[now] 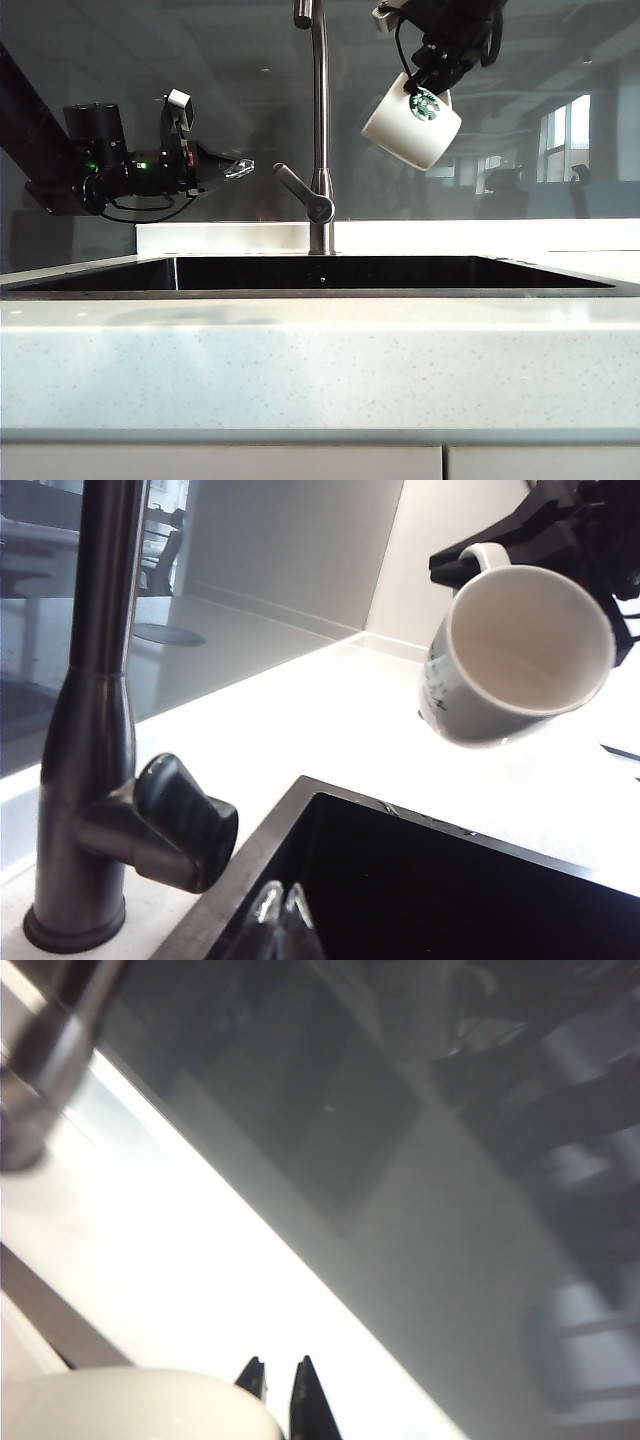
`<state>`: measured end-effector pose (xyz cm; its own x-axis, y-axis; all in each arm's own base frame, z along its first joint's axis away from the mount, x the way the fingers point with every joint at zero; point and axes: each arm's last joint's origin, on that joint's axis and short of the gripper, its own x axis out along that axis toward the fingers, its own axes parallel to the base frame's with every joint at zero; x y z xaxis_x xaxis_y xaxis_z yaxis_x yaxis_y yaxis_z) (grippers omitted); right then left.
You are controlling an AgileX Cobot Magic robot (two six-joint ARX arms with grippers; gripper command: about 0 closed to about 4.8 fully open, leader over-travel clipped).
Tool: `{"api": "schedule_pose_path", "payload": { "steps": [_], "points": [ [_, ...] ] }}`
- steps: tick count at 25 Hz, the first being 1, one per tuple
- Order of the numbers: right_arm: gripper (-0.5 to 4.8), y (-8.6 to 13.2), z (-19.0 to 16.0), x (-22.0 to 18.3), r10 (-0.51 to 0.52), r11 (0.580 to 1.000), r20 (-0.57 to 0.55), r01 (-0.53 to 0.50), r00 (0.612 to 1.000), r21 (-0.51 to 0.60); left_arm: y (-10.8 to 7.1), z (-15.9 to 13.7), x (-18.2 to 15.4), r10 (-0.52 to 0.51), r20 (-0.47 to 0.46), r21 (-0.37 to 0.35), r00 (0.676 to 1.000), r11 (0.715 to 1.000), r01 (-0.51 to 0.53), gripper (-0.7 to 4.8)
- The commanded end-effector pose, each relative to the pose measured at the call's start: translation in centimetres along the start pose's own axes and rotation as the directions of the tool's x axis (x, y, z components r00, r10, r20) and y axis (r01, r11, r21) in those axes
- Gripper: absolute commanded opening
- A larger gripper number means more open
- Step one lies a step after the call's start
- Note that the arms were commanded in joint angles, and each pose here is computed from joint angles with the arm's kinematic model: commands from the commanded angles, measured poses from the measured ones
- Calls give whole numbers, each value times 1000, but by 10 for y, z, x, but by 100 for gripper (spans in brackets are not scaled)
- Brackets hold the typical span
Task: Pick up the mug next to the sink, go to the faucet to get some water, pour the water into the sink, and finally put the mug back to its place.
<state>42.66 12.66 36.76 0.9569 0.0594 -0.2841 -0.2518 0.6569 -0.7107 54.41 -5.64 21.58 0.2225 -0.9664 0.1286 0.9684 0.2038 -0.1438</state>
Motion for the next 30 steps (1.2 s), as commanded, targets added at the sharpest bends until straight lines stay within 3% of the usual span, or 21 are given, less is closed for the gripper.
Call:
{"api": "schedule_pose_path", "payload": {
  "steps": [1,6,12,14,17,23,25,27,30],
  "points": [
    [-5,-7,22,-16,-125,981,44,130,991,-141,-2,5,0,-10,1,-13,1000,1000,10,-6],
    [-5,8,38,-23,-178,902,16,170,984,-396,-2,5,0,-13,-1,-18,1000,1000,13,-6],
    [-5,15,59,-33,-242,822,95,256,966,-508,-2,5,0,-13,-1,-31,1000,999,13,-6],
    [-5,17,68,-40,-249,749,140,282,958,-600,-2,5,0,-12,-1,-40,1000,999,12,-6],
    [-5,17,68,-41,-250,677,145,280,957,-681,-2,5,0,-13,-1,-40,1000,999,13,-6],
    [-5,13,70,-46,-255,624,155,285,954,-727,-2,5,0,-14,-2,-40,1000,999,14,-6],
    [-5,13,70,-47,-254,571,159,280,954,-772,-2,5,0,-14,-2,-41,1000,999,14,-6],
    [-5,13,70,-47,-254,544,160,277,954,-792,-2,5,0,-14,-2,-41,1000,999,14,-6],
    [-5,12,71,-49,-224,536,189,283,956,-796,-2,5,0,-16,-3,-60,1000,998,15,-6]
  ]
}}
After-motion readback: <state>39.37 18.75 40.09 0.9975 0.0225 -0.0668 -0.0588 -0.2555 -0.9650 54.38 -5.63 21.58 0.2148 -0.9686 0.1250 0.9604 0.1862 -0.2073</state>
